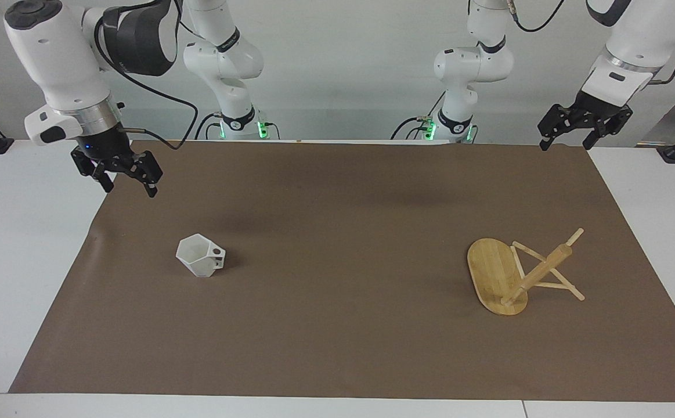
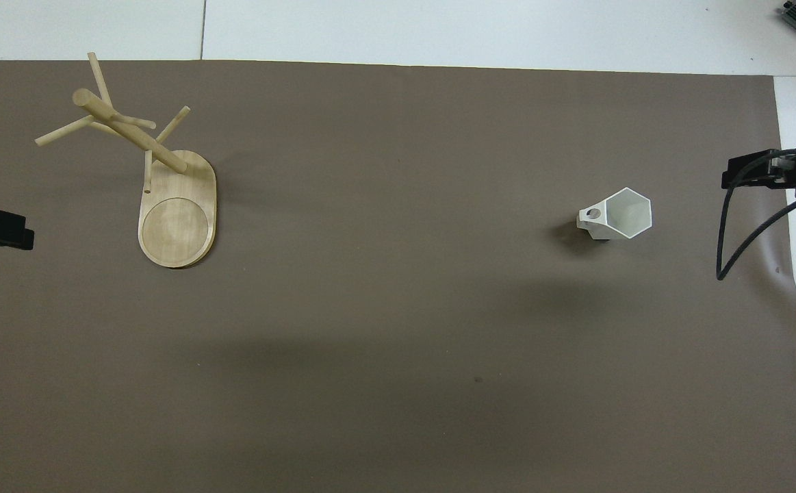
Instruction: Hang cup on rack
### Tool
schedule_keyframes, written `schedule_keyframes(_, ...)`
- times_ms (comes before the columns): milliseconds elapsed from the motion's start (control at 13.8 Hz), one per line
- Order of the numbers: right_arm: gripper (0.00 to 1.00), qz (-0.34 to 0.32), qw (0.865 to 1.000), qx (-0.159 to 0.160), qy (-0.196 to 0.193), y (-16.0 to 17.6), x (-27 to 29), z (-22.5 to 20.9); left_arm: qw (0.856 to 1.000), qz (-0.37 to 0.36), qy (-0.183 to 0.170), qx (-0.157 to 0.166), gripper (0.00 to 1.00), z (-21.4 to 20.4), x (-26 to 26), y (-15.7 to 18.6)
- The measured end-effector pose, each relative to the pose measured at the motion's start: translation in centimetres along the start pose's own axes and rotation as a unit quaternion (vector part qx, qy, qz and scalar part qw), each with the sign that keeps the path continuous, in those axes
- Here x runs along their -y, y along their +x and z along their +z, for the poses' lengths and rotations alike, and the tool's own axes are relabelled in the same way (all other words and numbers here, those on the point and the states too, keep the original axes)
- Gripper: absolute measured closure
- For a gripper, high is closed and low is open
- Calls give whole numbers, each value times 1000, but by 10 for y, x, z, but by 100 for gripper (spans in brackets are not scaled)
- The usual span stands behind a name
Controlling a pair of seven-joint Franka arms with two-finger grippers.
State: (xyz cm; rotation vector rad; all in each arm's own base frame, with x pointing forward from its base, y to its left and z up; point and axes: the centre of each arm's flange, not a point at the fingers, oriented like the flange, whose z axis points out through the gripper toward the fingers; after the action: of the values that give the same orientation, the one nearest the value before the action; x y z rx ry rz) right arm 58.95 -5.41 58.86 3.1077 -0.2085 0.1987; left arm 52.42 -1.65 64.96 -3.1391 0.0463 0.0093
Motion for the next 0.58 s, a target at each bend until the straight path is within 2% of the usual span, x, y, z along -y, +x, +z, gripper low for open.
schedule_keyframes(578,0,1,1000,-3,0,0,-1,8,1000,-1,0,0,0,0,1,0)
